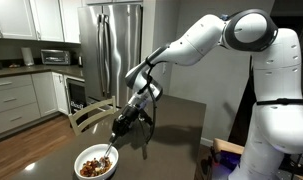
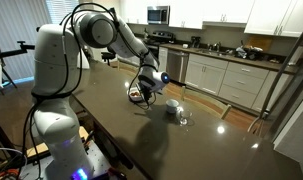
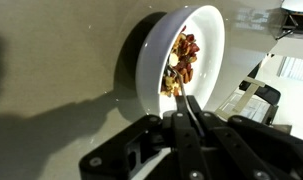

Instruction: Get one spoon of the objects from the bowl and put it in the light gray cup

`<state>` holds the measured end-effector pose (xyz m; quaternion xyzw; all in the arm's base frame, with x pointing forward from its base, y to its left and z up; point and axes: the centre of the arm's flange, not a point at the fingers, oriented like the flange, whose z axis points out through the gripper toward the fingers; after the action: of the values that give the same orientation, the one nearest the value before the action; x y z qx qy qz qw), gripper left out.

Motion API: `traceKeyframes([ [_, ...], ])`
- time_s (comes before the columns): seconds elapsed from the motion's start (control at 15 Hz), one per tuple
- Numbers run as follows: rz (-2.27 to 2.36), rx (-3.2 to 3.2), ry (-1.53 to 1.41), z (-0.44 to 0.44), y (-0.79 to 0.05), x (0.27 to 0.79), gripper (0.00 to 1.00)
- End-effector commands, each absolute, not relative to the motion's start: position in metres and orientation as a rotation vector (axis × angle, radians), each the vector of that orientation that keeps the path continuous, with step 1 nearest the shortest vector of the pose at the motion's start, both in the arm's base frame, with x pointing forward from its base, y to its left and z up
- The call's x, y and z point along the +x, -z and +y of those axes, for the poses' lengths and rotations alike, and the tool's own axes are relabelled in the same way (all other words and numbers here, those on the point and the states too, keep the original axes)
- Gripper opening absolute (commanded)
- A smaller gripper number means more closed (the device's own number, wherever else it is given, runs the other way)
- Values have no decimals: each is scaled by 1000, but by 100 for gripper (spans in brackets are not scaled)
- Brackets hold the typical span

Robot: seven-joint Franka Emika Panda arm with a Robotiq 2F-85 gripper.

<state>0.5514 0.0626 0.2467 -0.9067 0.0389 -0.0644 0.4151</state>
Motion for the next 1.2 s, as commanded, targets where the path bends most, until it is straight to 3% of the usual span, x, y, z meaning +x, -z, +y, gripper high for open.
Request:
traceKeyframes([
  [0.0, 113, -2267, 154, 61, -260, 543, 3],
  [1.13, 67, -2448, 174, 50, -305, 555, 4],
])
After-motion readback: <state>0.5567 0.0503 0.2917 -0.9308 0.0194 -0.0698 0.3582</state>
